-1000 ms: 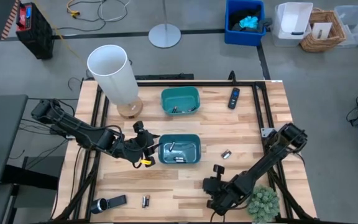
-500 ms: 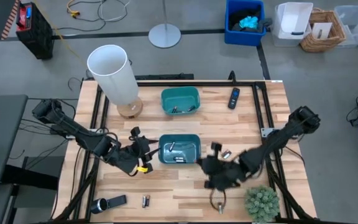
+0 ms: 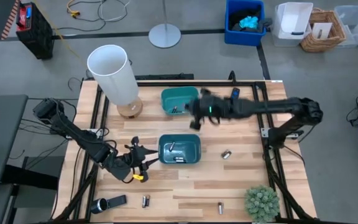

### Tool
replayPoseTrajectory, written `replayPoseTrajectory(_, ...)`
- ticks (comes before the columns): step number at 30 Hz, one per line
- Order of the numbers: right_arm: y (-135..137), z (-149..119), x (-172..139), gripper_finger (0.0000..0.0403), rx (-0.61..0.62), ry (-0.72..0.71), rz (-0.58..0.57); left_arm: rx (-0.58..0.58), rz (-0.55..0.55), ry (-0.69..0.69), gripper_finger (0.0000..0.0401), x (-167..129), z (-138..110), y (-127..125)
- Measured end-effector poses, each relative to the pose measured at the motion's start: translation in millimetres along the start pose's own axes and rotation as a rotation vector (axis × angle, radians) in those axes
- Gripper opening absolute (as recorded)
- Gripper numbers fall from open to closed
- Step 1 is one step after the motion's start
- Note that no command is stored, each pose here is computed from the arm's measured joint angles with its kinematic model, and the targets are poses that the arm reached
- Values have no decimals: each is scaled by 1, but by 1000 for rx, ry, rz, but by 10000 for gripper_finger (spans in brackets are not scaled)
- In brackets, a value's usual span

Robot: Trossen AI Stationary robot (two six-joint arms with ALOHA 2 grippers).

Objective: Sort batteries
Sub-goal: Put the black battery into the green bin

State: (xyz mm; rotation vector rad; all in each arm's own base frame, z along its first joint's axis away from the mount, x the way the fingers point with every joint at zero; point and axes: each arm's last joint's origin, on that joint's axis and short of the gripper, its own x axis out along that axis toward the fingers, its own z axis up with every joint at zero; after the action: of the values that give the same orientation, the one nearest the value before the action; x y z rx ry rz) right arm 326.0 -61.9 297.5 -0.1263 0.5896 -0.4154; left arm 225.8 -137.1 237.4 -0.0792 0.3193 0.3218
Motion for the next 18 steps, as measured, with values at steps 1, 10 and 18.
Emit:
replayPoseTrajectory(1, -14, -2, 5, 52, 26, 10, -10, 0, -5, 0, 134, -1, 0, -1)
replayPoseTrajectory(10, -77, -21, 48, 63, 161, 13, -2, -3, 11, -3, 134, 1, 0, 1)
replayPoseTrajectory(18, -77, -35, 77, 86, 190, 36, 5, 3, 33, -1, 134, 4, 1, 5)
